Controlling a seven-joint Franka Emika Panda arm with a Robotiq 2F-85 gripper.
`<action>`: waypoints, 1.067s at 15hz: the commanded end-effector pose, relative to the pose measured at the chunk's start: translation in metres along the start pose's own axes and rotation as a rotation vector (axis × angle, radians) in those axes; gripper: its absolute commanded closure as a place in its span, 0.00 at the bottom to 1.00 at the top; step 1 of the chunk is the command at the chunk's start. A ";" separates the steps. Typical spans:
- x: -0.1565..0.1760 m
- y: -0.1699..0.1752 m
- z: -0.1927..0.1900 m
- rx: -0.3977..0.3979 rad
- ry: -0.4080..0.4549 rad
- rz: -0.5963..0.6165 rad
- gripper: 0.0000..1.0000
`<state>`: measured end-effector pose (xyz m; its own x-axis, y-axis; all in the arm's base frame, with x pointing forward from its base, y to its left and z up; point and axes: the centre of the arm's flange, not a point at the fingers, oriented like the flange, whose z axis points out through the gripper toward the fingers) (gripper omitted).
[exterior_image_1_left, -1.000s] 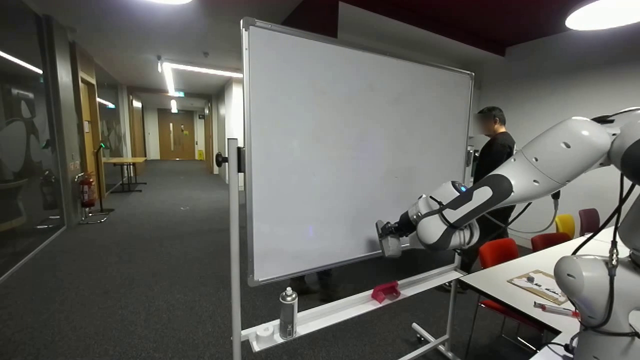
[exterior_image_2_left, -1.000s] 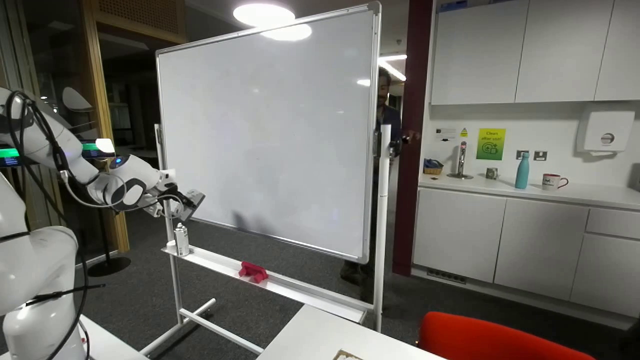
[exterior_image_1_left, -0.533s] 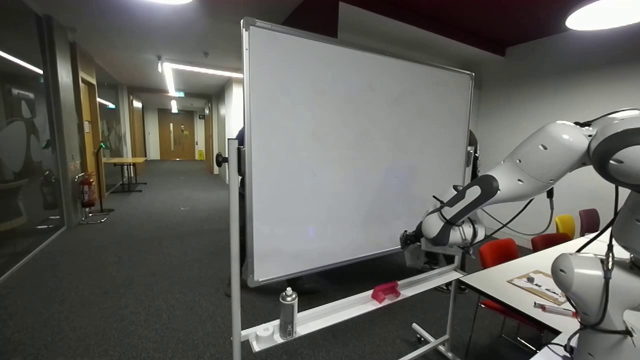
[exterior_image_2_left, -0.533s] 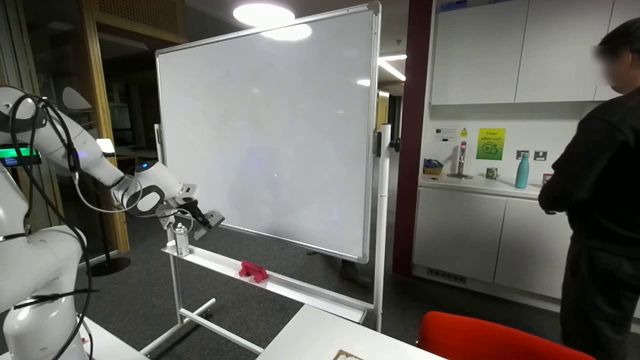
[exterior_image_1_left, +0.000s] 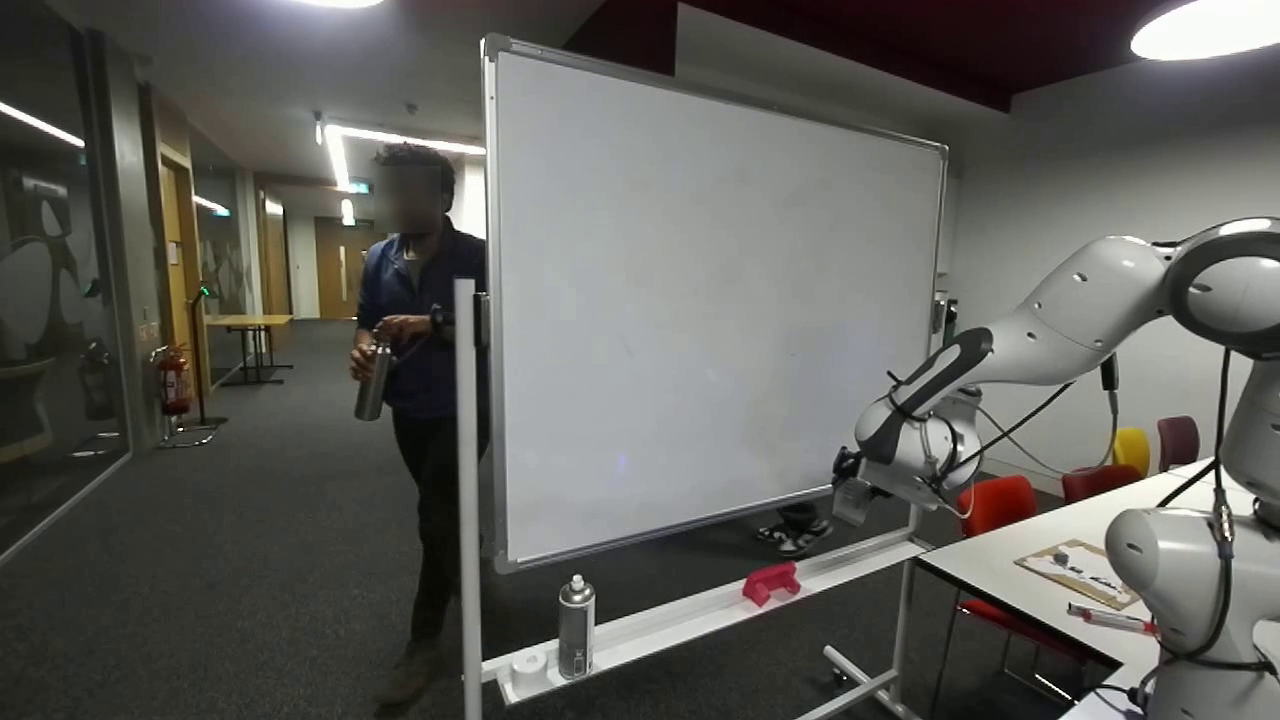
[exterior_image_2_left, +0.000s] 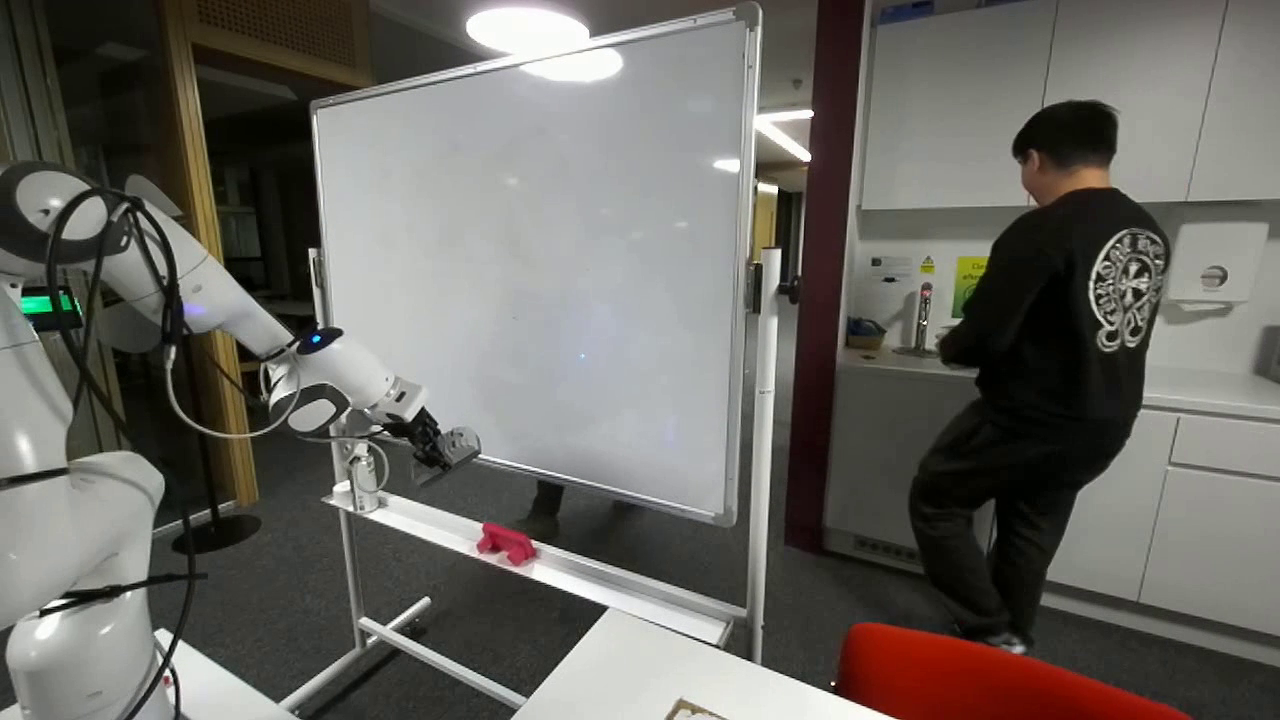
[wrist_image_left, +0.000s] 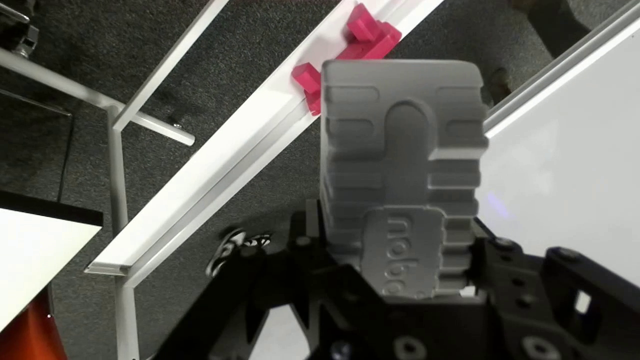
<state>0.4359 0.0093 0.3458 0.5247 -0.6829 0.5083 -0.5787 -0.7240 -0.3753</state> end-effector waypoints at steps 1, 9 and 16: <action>-0.001 0.000 0.001 0.005 0.004 -0.005 0.40; 0.005 0.021 0.008 -0.131 -0.014 0.082 0.65; 0.071 0.136 0.010 -0.274 -0.126 0.244 0.65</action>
<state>0.3992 -0.0960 0.3090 0.4491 -0.8281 0.3356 -0.7990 -0.5403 -0.2639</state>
